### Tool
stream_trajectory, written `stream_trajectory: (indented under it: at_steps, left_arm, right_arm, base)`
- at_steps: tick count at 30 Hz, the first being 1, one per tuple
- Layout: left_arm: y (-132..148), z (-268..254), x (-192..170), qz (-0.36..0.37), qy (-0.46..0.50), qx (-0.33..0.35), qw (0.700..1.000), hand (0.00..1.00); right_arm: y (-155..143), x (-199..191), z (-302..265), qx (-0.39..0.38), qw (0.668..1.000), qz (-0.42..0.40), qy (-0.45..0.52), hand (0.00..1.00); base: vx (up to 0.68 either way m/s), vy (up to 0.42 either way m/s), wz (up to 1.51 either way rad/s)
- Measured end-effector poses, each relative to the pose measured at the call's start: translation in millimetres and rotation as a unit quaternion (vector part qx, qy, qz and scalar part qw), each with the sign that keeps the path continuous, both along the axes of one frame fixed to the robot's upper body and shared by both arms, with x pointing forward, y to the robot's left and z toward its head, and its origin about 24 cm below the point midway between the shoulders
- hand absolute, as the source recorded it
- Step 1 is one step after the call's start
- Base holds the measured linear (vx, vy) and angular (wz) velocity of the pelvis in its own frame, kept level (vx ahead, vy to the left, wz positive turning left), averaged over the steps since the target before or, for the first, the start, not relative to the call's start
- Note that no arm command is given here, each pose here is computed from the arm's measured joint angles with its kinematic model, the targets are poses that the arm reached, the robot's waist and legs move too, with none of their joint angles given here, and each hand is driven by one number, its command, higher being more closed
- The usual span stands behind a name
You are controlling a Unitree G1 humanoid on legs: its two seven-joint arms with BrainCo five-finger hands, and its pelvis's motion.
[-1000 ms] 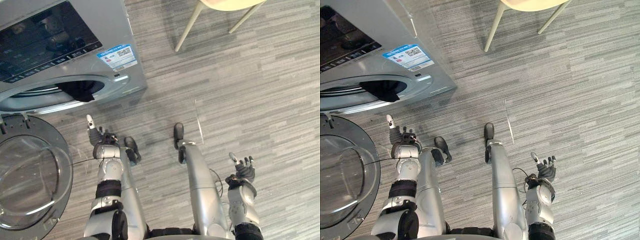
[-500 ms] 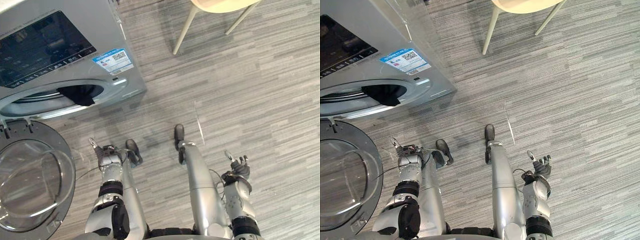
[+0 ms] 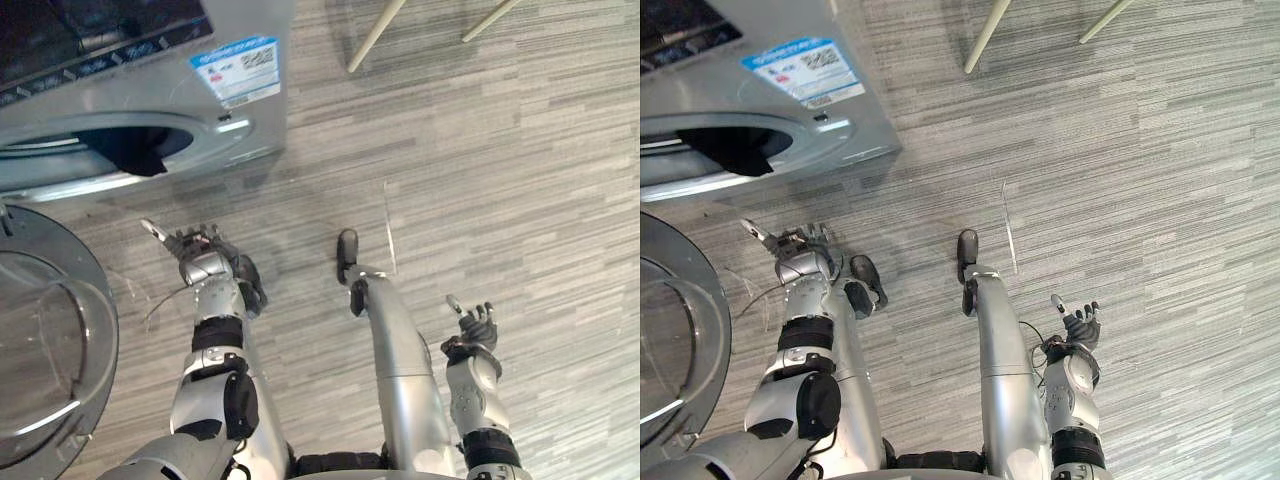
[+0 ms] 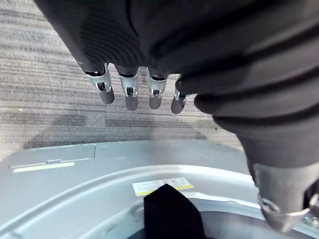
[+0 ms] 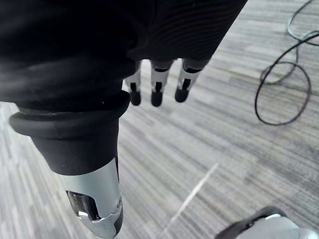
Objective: Pick up the laundry basket with both hands and put the clothes into the washing machine.
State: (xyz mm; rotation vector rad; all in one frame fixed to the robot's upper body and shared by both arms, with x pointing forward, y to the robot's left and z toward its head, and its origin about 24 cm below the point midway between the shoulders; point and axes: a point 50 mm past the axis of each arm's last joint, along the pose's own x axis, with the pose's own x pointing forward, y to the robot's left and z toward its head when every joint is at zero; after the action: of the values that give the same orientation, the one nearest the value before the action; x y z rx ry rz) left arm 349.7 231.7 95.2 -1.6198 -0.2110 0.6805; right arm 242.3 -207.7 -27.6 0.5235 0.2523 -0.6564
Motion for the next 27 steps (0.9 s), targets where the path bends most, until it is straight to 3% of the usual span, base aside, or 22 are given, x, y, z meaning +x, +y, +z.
stream_trajectory:
  at_steps: [10,20,27]
  left_arm:
    - [10.8,55.8,6.2,0.033,-0.102,-0.003,0.994,0.0]
    - [-17.0,153.0,21.4,-0.022,-0.223,0.071,0.972,0.0]
    - [-20.8,171.9,21.4,-0.018,-0.204,0.092,0.974,0.0]
  right_arm:
    - [7.9,4.0,6.9,-0.004,1.0,0.019,-0.017,0.0]
    - [4.1,-0.9,12.6,-0.006,0.999,0.012,-0.034,0.0]
    - [6.1,-4.9,9.7,-0.001,0.999,0.012,-0.038,0.0]
  base:
    - [-0.03,0.009,0.05]
    - [-0.01,0.009,0.01]
    - [-0.01,0.038,-0.05]
